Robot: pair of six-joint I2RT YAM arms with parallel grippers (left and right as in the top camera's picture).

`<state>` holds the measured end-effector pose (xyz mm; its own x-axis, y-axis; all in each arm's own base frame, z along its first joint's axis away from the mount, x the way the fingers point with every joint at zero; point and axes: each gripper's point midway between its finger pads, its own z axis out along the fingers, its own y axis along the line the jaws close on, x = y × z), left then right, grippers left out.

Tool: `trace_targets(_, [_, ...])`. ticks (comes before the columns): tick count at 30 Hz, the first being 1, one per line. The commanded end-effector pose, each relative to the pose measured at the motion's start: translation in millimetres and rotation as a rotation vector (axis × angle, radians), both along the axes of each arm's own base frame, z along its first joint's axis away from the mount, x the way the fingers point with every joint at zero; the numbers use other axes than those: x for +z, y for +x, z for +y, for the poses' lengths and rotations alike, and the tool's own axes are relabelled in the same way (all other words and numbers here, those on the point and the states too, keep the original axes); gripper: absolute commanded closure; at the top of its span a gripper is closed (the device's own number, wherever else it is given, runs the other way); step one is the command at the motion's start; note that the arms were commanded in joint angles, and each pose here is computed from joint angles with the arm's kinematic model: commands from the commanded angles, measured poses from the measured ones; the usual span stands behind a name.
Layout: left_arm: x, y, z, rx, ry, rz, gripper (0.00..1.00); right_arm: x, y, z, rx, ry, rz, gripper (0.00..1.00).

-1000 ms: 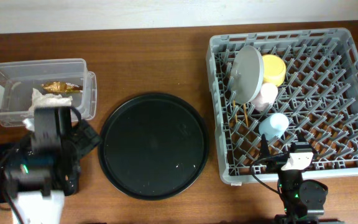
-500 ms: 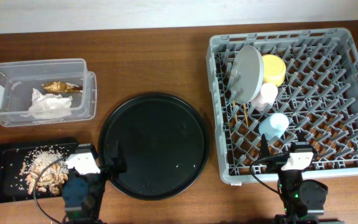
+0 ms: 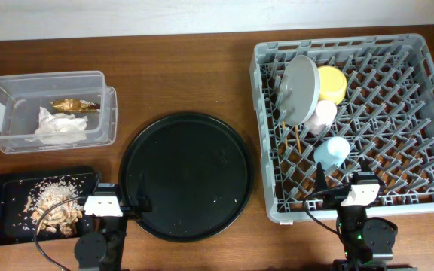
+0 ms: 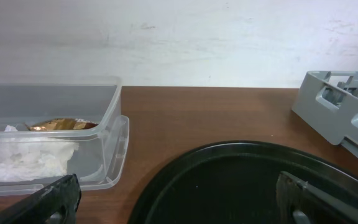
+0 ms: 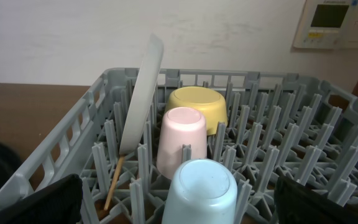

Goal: Sort waste into correct bins and load items into the dishwasher rack

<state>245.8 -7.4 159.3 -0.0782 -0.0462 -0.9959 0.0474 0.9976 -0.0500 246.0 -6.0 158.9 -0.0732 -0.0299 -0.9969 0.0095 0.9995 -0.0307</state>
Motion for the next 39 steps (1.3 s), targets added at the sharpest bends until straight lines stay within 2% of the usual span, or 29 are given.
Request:
trace_targets(1, [-1,0,3,0.016,0.017,-0.003,0.01,-3,0,-3,-0.015,0.0,0.003,0.02])
trace_targets(5, [-3,0,14,0.081,0.023,0.003,0.01,-3,0,-3,-0.015,0.0,0.003,0.02])
trace_targets(11, [-3,0,17,0.085,0.137,0.003,0.01,-3,0,-3,-0.015,0.0,0.003,0.02])
trace_targets(39, [-3,0,16,0.082,0.136,0.002,0.01,-3,0,-3,-0.015,0.0,0.003,0.02])
